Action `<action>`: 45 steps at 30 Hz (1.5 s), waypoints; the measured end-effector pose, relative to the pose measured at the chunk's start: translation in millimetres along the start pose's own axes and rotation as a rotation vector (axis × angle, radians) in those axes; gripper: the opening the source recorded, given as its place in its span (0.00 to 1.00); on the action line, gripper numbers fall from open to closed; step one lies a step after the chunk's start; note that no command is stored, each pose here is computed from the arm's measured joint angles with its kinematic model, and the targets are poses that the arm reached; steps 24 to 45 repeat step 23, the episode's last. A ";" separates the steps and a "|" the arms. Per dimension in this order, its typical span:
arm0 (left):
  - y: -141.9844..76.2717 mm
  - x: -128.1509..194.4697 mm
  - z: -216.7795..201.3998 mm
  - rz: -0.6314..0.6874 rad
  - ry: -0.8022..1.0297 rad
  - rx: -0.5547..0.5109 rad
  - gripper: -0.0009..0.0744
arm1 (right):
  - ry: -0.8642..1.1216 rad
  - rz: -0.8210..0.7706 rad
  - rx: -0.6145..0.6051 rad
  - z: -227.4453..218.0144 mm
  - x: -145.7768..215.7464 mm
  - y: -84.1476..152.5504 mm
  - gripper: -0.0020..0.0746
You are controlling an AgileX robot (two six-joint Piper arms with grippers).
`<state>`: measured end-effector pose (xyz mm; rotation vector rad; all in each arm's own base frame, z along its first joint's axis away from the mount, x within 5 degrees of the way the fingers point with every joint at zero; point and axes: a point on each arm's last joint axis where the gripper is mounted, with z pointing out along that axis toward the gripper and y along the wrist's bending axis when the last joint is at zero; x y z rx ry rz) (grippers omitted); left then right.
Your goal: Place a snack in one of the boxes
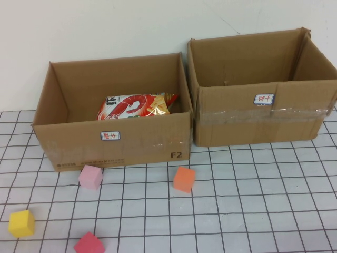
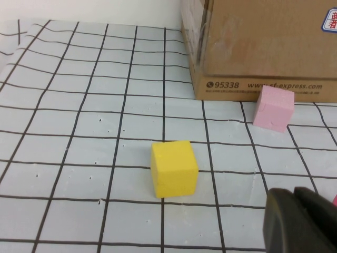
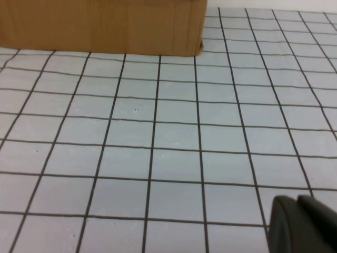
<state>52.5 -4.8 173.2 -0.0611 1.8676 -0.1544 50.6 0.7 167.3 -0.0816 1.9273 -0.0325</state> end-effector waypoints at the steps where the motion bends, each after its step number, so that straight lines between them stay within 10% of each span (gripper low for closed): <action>1: 0.0 0.0 0.0 0.000 0.000 0.000 0.01 | -0.002 0.000 0.000 -0.2 -0.5 0.0 0.03; 45: 0.1 0.0 0.0 0.001 0.000 -0.003 0.01 | 0.010 0.001 0.000 -0.5 0.1 0.0 0.03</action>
